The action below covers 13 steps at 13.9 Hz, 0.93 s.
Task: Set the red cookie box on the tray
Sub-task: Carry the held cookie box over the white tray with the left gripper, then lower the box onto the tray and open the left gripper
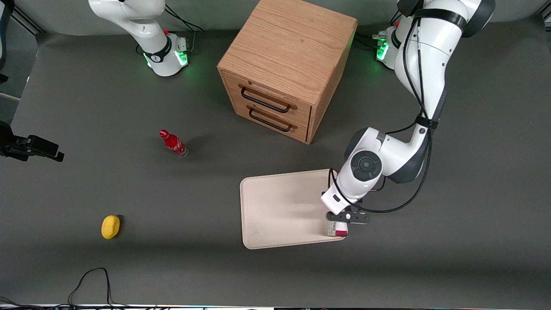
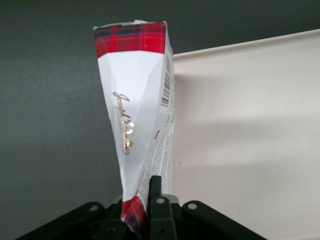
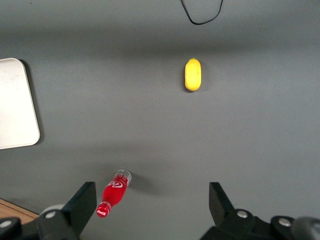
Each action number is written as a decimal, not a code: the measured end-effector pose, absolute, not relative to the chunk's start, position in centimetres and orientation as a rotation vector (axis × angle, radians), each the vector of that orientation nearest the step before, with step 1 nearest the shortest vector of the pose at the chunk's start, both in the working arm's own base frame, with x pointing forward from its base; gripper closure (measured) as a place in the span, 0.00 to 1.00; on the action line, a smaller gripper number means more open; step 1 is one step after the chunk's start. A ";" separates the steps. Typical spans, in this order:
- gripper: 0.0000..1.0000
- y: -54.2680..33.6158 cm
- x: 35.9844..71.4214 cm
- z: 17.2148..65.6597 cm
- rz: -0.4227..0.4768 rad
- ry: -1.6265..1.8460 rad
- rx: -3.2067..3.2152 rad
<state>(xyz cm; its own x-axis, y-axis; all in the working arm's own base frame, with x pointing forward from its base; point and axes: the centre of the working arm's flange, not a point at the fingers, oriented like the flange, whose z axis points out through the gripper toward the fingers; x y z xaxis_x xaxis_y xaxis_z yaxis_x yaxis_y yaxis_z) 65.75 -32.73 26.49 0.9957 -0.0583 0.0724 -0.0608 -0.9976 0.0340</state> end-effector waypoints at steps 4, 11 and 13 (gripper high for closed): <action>0.93 -34.0 65.0 26.7 0.079 -0.083 3.116; 0.93 -35.3 64.0 25.9 0.064 0.026 3.144; 0.93 -35.4 63.9 25.1 0.052 0.055 3.151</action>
